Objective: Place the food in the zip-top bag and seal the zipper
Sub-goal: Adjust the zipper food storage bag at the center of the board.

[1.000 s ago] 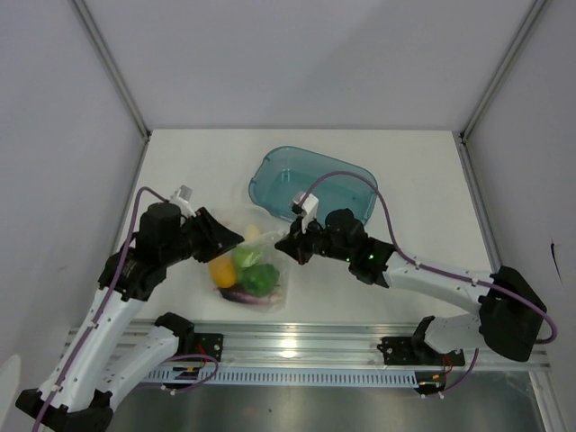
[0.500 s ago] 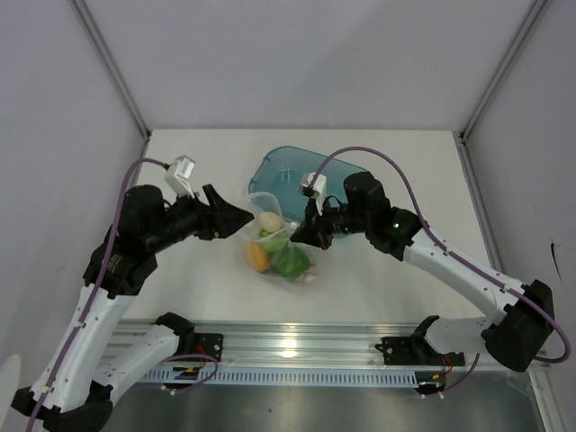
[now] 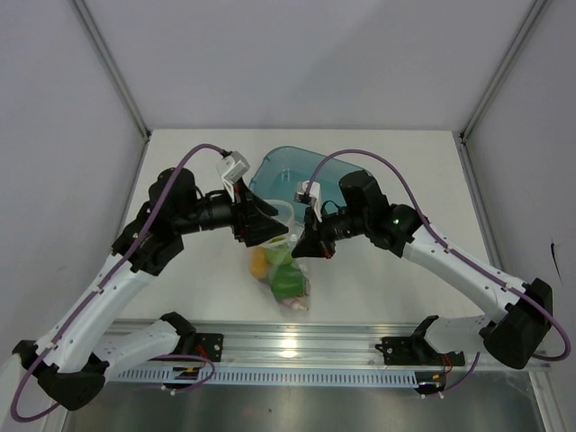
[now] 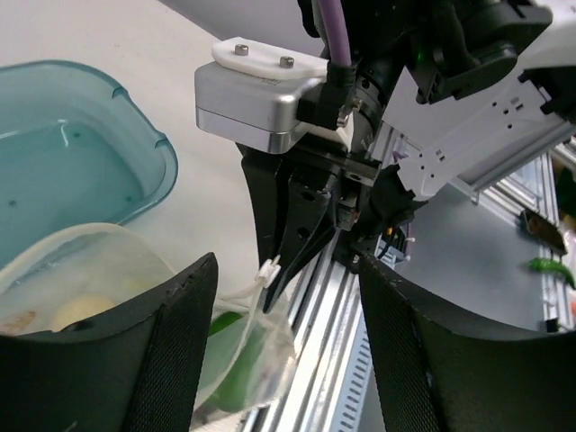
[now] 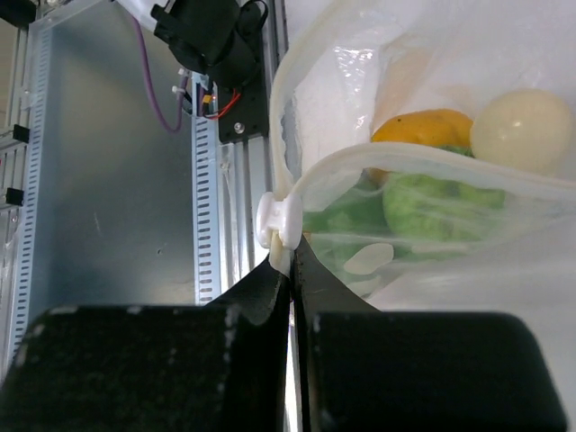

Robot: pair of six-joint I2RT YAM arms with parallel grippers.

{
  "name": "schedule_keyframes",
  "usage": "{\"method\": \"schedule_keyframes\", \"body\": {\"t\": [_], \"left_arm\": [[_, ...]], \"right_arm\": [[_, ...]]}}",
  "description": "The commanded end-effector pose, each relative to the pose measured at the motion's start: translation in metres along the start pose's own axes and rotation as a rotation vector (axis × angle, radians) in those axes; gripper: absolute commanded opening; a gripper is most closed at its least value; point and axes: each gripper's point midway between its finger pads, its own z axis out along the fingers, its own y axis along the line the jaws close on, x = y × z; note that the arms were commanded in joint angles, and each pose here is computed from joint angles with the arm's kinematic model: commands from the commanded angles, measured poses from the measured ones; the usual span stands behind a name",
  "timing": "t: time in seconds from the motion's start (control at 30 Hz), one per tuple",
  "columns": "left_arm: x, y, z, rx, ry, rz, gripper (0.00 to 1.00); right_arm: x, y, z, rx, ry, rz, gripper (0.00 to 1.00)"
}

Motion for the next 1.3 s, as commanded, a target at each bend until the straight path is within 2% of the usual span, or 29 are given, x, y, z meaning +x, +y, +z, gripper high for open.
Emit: {"method": "schedule_keyframes", "body": {"t": [0.0, 0.1, 0.17, 0.23, 0.37, 0.57, 0.87, 1.17, 1.27], "left_arm": [[-0.008, -0.008, 0.010, 0.111, -0.041, 0.184, 0.66], [-0.005, -0.006, 0.018, 0.150, -0.037, 0.241, 0.60], [-0.001, -0.001, 0.026, 0.167, -0.007, 0.250, 0.60], [0.007, 0.001, 0.034, 0.199, 0.031, 0.237, 0.59], [0.008, 0.002, 0.041, 0.236, 0.057, 0.235, 0.49], [0.026, -0.011, 0.040, 0.371, 0.122, 0.236, 0.43], [0.028, -0.029, 0.020, 0.500, 0.101, 0.274, 0.42], [0.036, -0.023, 0.025, 0.507, 0.139, 0.239, 0.38], [0.037, -0.019, 0.028, 0.477, 0.139, 0.238, 0.43]], "right_arm": [[-0.021, 0.023, -0.013, -0.045, -0.060, -0.051, 0.00], [-0.022, 0.025, -0.013, -0.053, -0.065, -0.054, 0.00], [-0.025, 0.026, -0.014, -0.051, -0.075, -0.060, 0.00], [-0.027, 0.027, -0.014, -0.051, -0.081, -0.064, 0.00], [-0.029, 0.029, -0.015, -0.053, -0.081, -0.072, 0.00], [-0.028, 0.028, -0.017, -0.039, -0.072, -0.077, 0.00], [-0.021, 0.027, -0.019, -0.032, -0.052, -0.076, 0.00], [-0.029, 0.030, -0.025, -0.032, -0.079, -0.094, 0.00], [-0.031, 0.031, -0.025, -0.033, -0.082, -0.097, 0.00]]}}
